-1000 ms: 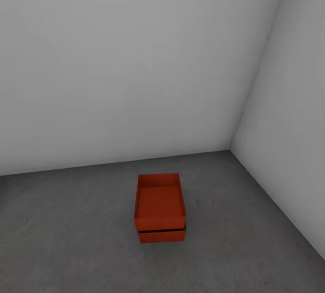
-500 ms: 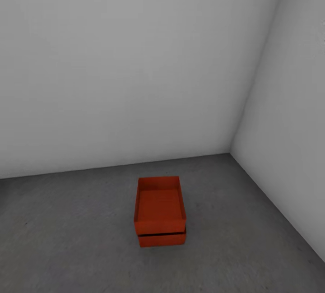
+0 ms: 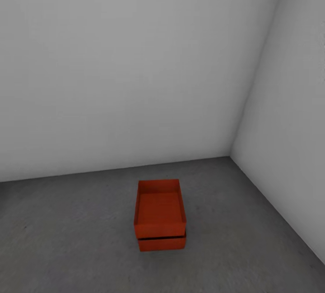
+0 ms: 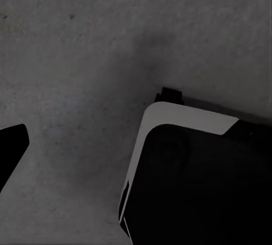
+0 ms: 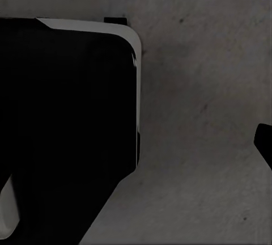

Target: Move the two storage containers from the living room to the garage. In the garage, place one container on the floor and stack the other container on top of it (either order is fine).

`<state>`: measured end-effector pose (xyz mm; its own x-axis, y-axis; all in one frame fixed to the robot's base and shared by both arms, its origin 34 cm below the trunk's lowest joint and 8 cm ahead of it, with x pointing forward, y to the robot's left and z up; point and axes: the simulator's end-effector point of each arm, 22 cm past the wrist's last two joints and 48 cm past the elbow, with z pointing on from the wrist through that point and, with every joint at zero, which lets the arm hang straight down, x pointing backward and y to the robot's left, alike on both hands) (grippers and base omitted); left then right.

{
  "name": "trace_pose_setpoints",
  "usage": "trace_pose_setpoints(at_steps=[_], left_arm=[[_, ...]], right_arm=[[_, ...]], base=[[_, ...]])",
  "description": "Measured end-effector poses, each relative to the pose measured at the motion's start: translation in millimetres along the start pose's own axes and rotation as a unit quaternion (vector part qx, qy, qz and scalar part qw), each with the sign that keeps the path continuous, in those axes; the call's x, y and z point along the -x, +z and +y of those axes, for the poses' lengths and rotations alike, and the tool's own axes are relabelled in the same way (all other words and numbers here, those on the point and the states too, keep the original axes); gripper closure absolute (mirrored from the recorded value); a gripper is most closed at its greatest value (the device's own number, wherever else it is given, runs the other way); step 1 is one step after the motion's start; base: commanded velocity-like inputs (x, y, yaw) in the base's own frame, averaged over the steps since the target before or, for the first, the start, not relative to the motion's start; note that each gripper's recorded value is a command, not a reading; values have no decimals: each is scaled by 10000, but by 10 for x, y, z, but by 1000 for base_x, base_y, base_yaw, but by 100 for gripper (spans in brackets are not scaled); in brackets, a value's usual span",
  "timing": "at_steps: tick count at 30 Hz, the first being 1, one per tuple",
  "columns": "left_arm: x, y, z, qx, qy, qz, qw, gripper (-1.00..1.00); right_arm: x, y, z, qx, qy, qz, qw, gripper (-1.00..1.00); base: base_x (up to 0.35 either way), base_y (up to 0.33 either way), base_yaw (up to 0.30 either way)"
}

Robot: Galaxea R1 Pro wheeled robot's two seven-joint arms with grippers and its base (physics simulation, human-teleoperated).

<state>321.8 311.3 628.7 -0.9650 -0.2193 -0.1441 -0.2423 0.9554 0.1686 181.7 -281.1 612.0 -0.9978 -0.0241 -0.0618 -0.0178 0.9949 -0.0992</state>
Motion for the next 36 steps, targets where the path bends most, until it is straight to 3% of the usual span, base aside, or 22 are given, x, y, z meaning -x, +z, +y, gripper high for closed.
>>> trace_pose_setpoints(at_steps=[36], left_arm=[[221, -103, -28, -60, -56, -274, 9996, -100]], right_arm=[[221, -34, 10, 4, 54, -286, 9996, -100]], base=[[0, 0, 0]])
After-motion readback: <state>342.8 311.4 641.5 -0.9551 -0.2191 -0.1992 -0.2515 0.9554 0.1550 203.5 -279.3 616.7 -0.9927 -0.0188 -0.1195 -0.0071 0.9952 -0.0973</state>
